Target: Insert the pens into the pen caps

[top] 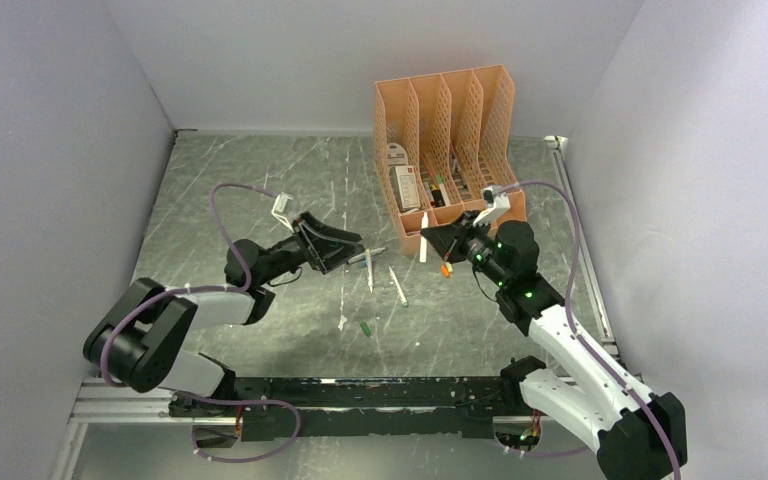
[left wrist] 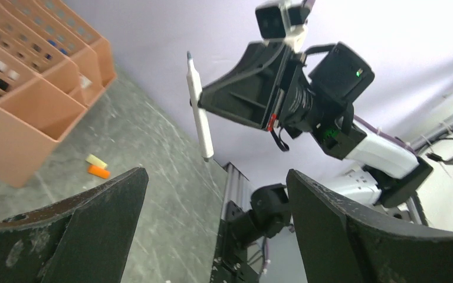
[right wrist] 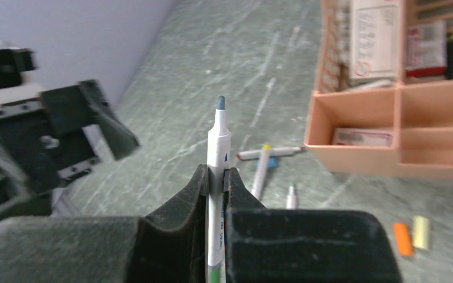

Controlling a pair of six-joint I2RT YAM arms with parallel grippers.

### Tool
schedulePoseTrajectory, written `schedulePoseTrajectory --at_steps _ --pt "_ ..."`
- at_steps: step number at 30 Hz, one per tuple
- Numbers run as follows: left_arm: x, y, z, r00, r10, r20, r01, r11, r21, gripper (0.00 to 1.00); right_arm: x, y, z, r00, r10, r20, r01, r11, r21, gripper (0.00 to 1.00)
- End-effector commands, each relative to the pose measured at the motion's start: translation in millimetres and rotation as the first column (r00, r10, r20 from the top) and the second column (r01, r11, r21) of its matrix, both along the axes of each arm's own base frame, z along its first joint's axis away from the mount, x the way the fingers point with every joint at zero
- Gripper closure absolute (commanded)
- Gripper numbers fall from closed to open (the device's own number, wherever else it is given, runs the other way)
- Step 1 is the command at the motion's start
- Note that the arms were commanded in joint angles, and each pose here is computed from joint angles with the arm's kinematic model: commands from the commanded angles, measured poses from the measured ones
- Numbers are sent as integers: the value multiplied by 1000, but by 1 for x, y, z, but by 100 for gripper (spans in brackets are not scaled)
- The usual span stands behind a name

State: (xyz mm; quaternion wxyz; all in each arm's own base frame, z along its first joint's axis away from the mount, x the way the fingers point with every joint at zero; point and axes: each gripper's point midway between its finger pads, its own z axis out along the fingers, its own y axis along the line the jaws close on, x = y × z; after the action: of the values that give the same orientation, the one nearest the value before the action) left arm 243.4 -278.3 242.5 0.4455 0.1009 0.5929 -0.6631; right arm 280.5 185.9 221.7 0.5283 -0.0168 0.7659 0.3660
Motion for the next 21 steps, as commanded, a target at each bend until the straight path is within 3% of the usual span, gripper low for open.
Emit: schedulePoseTrajectory --at_steps 1,15,19,21 --pt "-22 -21 30 992 -102 75 109 989 -96 1 -7 32 56 981 124 146 -135 989 65 100" --pt "-17 -73 16 987 -158 8 158 984 -77 2 -21 72 59 959 220 178 -232 971 52 100" --pt "-14 -77 15 988 -152 9 152 986 -67 9 -26 76 64 954 238 184 -254 965 68 100" --pt "-15 -79 16 987 -158 13 158 985 -66 22 -27 77 65 952 243 186 -261 962 77 100"
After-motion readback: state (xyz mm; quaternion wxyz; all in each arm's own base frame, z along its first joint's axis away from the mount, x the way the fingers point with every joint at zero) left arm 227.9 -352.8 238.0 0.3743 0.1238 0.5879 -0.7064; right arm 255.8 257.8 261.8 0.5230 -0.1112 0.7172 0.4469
